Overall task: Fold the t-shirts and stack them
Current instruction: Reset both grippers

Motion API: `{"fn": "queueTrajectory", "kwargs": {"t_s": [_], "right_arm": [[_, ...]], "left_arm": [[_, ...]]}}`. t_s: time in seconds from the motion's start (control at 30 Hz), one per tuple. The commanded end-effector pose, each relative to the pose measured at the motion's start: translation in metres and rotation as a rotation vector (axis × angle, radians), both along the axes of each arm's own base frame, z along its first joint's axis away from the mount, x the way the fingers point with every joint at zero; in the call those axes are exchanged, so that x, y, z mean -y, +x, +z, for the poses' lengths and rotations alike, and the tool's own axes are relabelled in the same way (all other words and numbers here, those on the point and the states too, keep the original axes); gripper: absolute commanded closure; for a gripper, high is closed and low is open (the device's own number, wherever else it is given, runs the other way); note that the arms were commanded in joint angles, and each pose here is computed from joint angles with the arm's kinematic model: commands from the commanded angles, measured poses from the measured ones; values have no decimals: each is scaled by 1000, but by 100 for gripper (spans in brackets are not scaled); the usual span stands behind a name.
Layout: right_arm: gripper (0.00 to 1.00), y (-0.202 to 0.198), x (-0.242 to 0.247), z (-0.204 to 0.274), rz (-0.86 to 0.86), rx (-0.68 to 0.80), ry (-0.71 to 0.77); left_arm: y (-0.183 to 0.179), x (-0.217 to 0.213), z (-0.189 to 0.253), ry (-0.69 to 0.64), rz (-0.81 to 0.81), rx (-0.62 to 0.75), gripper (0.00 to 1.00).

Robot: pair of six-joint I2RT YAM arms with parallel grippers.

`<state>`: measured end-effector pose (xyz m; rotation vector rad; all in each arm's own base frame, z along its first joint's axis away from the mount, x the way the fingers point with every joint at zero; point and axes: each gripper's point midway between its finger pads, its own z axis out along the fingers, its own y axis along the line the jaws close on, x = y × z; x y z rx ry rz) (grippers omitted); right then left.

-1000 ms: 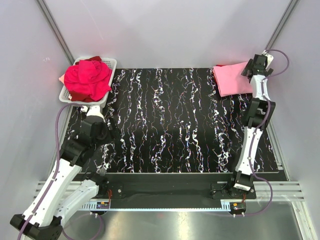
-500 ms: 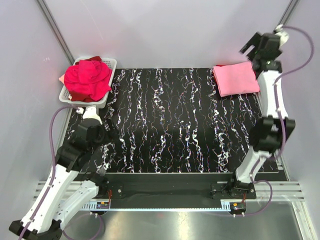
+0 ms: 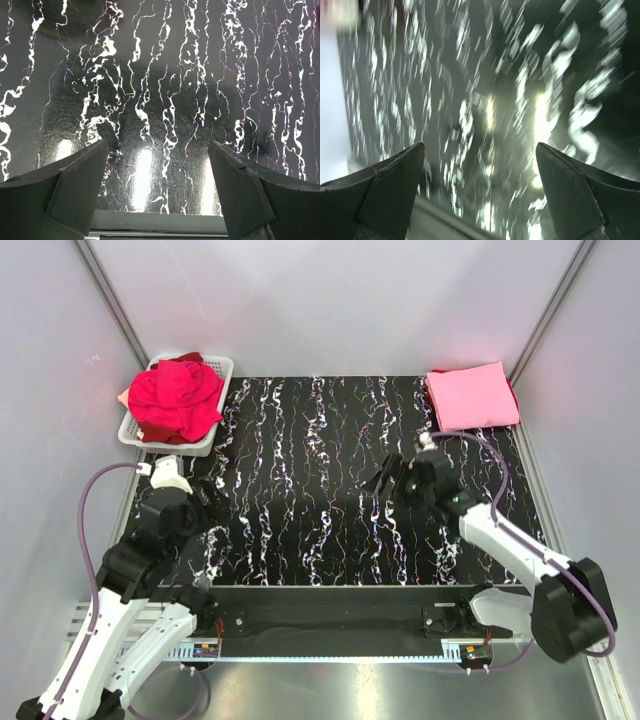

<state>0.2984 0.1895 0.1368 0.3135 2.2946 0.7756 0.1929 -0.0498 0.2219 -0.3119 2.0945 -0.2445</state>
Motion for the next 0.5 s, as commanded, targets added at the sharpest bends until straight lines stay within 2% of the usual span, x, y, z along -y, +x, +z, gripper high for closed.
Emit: {"fn": "queueTrajectory", "kwargs": {"t_s": [0.0,0.17,0.47], "right_arm": [[0,-28,-38,24,129,99,148],[0,-42,-34,1,155,122,133],[0,-36,-39,-12,159,131,116]], "left_arm": [[3,-5,12,-11,37,52,13],[0,-9,17,-21,53,81,12],[0,-11,16,-13,63,74,12]]}}
